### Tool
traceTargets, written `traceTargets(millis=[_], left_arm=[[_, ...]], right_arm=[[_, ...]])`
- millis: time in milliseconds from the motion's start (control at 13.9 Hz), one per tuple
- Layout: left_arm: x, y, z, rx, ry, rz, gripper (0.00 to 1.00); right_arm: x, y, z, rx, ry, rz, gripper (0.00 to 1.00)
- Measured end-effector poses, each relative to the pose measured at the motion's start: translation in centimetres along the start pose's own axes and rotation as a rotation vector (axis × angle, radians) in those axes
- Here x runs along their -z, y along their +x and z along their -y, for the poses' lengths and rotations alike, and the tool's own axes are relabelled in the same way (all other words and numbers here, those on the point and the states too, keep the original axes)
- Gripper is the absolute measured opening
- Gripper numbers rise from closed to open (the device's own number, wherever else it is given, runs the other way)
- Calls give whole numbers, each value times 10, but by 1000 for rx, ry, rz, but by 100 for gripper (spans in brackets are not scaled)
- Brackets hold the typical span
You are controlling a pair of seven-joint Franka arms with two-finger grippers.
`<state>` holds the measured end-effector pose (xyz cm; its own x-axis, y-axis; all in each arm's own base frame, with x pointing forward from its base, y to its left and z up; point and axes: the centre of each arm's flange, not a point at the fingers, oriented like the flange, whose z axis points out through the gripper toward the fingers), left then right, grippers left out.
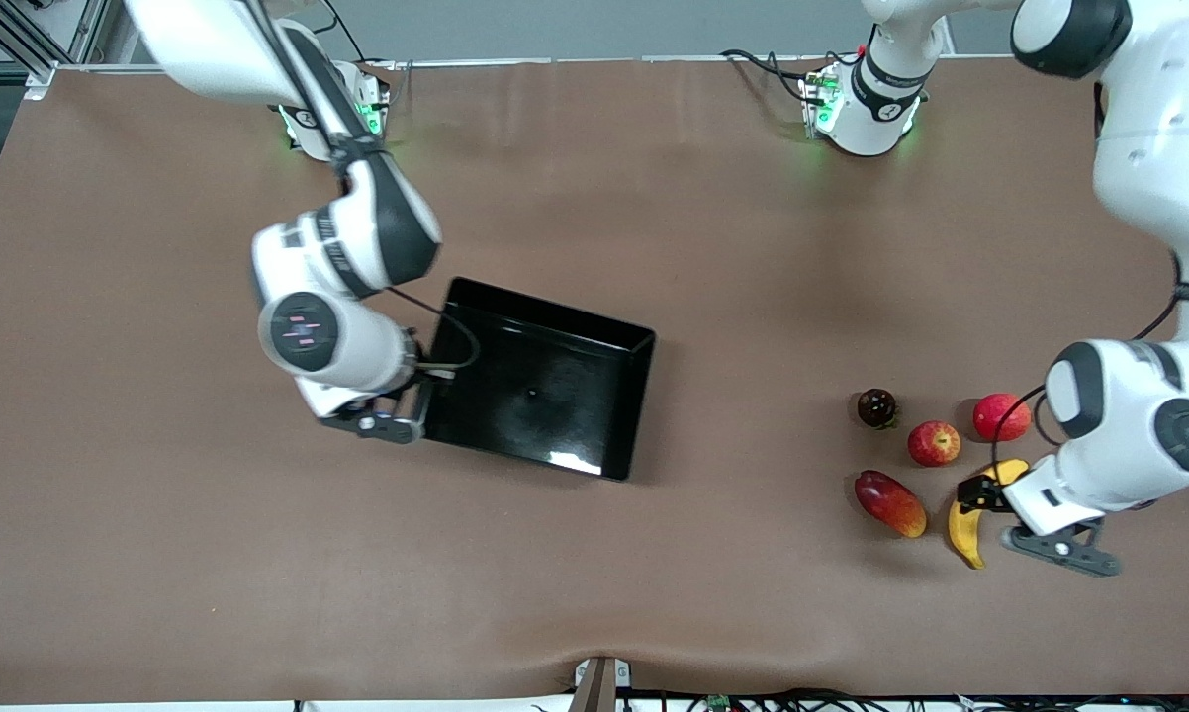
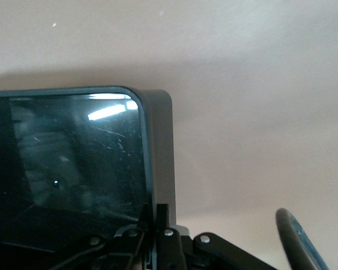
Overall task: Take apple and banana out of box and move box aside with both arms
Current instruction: 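Place the banana by the mango while the right gripper drags the box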
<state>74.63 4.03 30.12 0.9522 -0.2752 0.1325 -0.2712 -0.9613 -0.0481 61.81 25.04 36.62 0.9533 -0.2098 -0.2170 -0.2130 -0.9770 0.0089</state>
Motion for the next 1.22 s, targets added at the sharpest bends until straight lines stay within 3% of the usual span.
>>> traceTargets(millis=[504, 864, 1224], left_arm=[[146, -27, -31, 291, 65, 160, 100], [245, -44, -40, 307, 121, 94, 100], [322, -80, -60, 322, 155, 134, 100]], right_arm=[[-3, 76, -208, 128, 60, 46, 6], [-19, 102, -339, 210, 110, 21, 6], [-61, 114, -423, 235, 140, 24, 6]])
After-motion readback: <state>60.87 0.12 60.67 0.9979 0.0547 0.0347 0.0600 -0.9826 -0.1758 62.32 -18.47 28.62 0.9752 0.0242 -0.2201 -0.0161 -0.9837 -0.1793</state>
